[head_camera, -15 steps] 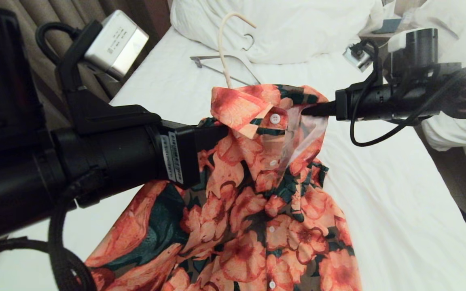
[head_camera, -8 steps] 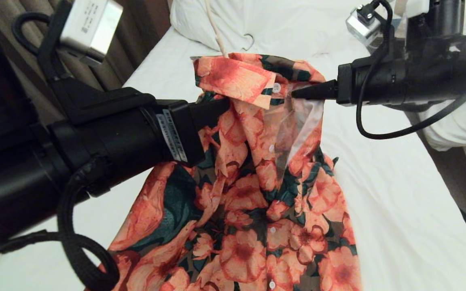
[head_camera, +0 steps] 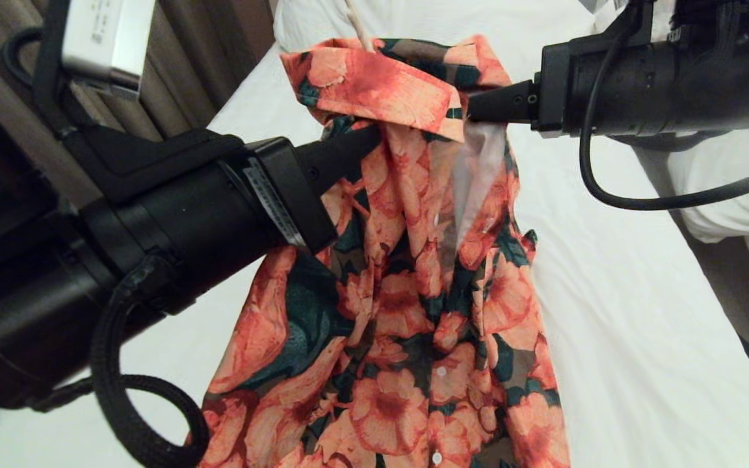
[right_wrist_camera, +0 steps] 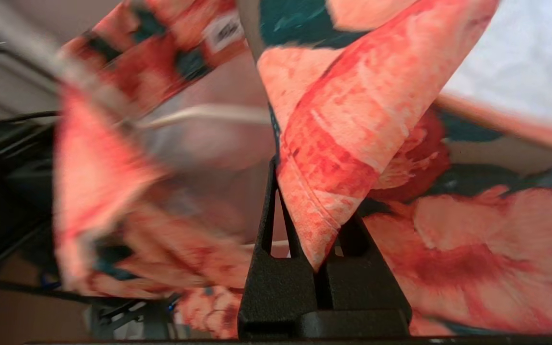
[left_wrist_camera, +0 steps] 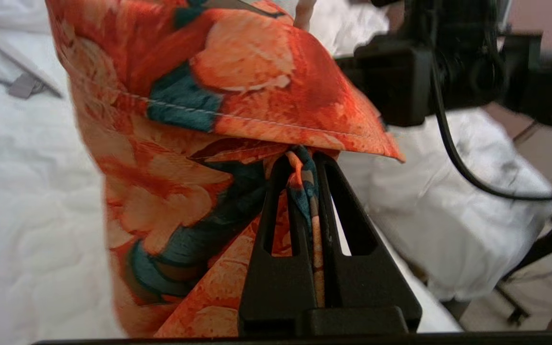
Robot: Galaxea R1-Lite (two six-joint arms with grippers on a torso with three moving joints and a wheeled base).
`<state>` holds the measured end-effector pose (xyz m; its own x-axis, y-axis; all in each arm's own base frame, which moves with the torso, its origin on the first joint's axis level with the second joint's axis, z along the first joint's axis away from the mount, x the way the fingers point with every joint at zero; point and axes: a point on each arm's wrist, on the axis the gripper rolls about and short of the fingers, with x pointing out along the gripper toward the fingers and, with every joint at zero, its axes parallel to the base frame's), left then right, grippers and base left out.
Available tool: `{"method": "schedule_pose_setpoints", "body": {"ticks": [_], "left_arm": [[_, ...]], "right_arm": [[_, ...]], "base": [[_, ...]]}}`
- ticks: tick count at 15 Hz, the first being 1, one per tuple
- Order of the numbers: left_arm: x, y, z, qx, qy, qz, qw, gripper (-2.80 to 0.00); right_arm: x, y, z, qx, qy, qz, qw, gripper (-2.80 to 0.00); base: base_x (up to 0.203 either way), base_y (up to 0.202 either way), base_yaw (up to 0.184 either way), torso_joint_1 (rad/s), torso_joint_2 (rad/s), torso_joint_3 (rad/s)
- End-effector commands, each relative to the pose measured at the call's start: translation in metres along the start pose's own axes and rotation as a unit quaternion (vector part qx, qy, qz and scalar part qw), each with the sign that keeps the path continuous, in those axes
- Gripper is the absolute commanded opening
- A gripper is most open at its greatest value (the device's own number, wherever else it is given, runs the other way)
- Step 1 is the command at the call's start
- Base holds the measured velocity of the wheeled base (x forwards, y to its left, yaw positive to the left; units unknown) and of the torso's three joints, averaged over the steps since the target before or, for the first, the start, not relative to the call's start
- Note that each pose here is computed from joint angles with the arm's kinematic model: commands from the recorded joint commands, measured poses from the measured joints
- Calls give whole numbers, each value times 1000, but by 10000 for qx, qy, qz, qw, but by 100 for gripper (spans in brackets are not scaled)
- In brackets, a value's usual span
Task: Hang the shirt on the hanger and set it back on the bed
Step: Hook the other side of the shirt onto the hanger
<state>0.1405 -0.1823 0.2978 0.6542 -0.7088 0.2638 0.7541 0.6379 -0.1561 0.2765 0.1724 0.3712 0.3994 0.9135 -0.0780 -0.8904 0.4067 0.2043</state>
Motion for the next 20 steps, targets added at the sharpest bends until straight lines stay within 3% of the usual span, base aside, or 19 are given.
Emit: {"method": "schedule_pose_setpoints", "body": {"ticks": [1,4,9,20], "left_arm": [[4,0,-3,-58,-137,-9,9999,-280],[3,0,0,-89,-294,-30,9995,-280],[0,8,18,-46,-1013,93,9948,-280],[-3,7,23,-65,-1158,71,9932,-280]], "right_arm": [[-4,16,6,-87,-76,172,9998,-280],[-7,36,8,-104,-95,256,9996,-280],[-17,54,9,138,26,290,9995,-280],[-14,51,7,160,25,69,9998,-280]], "base": [[0,0,0,0,0,0],[0,0,0,0,0,0],[0,0,0,0,0,0],[0,0,0,0,0,0]]}}
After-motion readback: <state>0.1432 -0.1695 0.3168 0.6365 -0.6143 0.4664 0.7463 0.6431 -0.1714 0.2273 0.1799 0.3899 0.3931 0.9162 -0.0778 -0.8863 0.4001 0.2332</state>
